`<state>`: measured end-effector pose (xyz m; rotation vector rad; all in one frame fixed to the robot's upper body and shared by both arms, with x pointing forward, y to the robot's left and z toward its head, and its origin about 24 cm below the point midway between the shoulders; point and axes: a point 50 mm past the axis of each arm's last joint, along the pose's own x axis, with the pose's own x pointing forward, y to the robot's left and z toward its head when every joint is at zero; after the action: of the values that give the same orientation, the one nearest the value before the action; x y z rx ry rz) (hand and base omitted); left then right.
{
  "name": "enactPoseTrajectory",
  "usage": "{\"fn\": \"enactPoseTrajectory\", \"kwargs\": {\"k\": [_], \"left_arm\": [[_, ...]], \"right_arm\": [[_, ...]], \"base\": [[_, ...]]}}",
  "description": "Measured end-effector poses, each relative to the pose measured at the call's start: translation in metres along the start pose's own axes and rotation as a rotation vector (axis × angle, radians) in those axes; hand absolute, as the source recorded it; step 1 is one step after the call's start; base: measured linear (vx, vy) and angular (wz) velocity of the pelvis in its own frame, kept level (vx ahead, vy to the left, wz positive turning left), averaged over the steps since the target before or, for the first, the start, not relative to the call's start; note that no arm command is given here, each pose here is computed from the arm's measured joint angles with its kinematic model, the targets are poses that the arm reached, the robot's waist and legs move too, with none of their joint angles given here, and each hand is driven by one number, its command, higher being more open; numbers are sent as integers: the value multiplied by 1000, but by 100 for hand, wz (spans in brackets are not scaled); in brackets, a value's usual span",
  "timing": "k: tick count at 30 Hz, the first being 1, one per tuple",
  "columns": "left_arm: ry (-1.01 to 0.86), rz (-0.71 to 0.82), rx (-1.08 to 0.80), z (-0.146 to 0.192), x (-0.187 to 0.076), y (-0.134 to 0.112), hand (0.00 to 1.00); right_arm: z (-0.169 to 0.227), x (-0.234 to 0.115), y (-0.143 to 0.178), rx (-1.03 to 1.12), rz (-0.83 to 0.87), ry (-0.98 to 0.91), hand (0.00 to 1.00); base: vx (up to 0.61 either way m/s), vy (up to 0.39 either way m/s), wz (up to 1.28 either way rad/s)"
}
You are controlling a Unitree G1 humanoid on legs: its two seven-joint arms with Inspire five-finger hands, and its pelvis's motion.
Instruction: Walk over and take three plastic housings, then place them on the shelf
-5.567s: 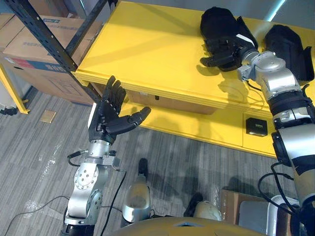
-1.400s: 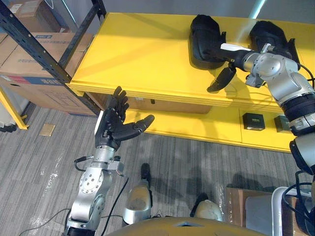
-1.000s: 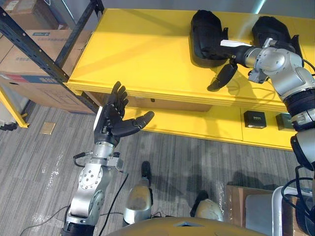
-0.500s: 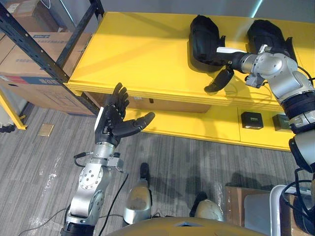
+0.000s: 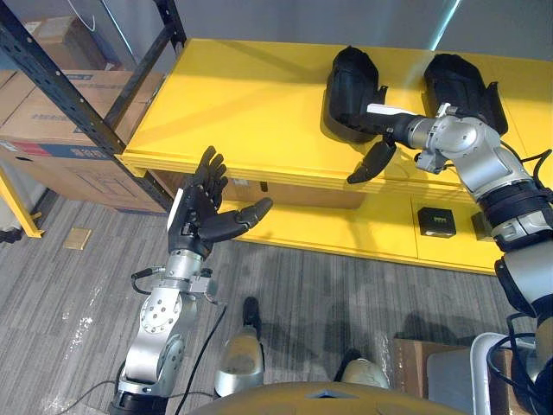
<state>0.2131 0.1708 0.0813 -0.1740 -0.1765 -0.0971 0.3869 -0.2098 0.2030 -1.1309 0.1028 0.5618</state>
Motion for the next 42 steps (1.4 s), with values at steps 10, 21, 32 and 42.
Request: {"fn": "enactPoseTrajectory", "kwargs": {"k": [10,21,32,42], "left_arm": [[16,-34,-1,-3,-3,-2,100],[99,-71,-12,-20,-14,-4,100],[78,-86,24,-15,-14,2,100],[40,-66,29,-10,-9,3,100]], "right_arm": [[38,-4,-23,-171,-345,-209,100],[95,-82,-103,-331,-906,-423,100],[32,-46,-28,-249,-440,-233,100],[25,-41,-28,-227,-411,-204,100]], "base": [[-1,-2,0],[-3,-14,0],[-38,-4,-8],[6,-26,-4]]}}
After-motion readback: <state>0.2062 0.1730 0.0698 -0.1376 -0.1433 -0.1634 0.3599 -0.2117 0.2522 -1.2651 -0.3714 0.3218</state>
